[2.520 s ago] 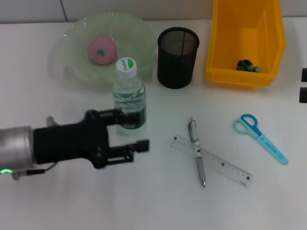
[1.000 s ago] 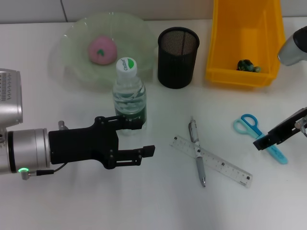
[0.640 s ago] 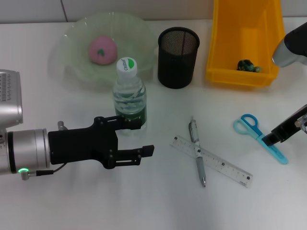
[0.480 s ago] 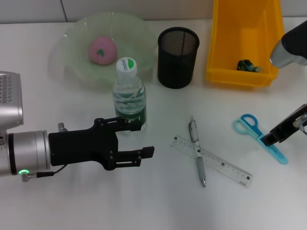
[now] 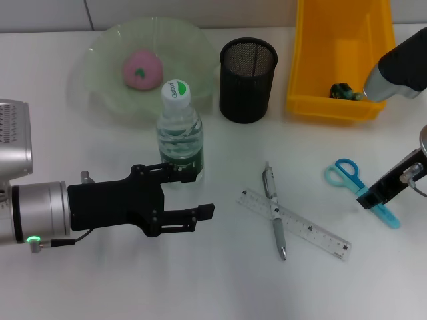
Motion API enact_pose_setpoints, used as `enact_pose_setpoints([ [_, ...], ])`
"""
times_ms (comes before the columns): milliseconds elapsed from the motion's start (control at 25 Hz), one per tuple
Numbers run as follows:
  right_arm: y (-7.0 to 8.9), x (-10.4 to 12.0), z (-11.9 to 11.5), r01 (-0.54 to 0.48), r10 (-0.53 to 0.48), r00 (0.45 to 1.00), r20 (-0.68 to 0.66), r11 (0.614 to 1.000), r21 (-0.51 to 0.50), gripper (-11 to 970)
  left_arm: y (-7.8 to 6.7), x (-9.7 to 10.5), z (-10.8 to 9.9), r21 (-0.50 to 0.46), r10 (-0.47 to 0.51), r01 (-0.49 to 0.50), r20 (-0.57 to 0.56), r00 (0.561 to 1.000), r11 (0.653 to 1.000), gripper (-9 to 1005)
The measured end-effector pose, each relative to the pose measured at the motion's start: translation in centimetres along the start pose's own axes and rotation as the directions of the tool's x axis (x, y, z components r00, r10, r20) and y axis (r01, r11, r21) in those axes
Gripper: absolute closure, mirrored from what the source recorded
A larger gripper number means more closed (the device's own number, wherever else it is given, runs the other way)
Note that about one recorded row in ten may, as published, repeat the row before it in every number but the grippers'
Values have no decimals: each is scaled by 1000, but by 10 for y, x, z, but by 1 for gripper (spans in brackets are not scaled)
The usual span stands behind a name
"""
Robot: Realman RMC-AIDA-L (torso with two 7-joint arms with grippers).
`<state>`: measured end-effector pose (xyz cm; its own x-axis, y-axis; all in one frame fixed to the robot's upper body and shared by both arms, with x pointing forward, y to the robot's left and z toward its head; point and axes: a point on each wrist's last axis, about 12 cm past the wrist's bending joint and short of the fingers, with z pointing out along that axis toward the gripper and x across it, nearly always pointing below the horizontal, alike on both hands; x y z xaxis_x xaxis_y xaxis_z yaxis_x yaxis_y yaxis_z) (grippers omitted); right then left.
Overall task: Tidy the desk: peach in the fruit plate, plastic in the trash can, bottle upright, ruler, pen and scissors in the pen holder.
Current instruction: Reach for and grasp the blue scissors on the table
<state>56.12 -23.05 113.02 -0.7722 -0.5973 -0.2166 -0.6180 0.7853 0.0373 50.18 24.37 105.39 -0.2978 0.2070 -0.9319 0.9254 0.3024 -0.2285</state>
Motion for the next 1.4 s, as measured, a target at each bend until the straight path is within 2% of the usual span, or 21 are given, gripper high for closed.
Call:
enact_pose_setpoints([
  [360, 0, -2, 5, 0, 0, 1000, -11, 1000, 0, 544, 0, 0, -1, -2, 3, -3, -2, 1000, 1000, 231],
  [480, -1, -2, 5, 0, 0, 1000, -10, 1000, 1, 598, 1, -1, 0, -2, 5, -5, -2, 1000, 1000, 231],
  [1200, 1, -6, 10, 19, -19, 1000, -16, 1000, 9, 714, 1, -2, 0, -1, 9, -9, -1, 1000, 1000, 230],
  [1400, 1, -4, 5, 18, -18, 1000, 8, 1000, 20, 745, 2, -2, 0, -3, 8, -8, -1, 1000, 1000, 230],
])
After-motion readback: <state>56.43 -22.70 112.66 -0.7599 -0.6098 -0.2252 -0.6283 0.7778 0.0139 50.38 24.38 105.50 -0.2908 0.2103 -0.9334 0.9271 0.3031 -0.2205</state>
